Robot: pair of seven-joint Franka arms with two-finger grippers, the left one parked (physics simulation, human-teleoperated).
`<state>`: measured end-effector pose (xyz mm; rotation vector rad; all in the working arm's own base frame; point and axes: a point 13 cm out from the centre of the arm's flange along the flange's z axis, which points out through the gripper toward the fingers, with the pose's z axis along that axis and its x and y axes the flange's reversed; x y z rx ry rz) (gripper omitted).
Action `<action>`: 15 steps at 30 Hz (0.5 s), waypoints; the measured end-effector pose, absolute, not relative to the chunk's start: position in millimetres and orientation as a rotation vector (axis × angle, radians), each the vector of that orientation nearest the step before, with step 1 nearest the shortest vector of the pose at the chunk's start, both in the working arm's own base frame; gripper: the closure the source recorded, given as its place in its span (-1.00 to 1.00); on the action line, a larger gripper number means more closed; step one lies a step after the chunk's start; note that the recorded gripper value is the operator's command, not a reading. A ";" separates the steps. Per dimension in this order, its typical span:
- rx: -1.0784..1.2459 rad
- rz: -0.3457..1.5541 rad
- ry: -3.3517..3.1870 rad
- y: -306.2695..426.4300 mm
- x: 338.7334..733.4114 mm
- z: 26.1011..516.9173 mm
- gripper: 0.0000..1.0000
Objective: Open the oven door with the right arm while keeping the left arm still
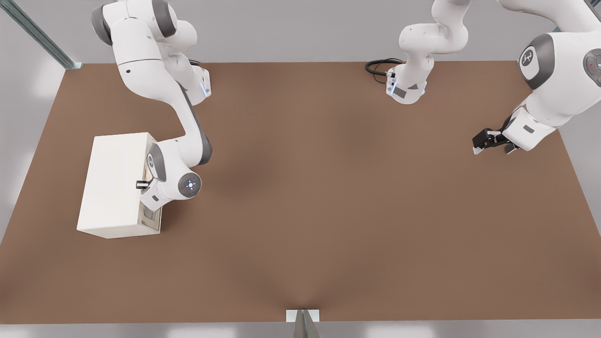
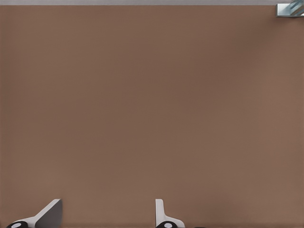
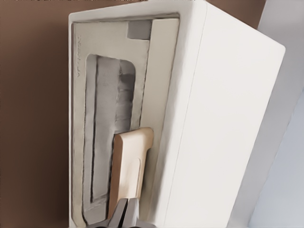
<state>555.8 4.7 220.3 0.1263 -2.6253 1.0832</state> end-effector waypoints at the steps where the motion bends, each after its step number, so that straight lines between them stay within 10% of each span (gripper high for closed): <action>1: 0.121 1.085 -2.629 6.1 555.9 220.1 1.00; 15: 0.102 1.153 -2.655 3.0 568.9 231.6 1.00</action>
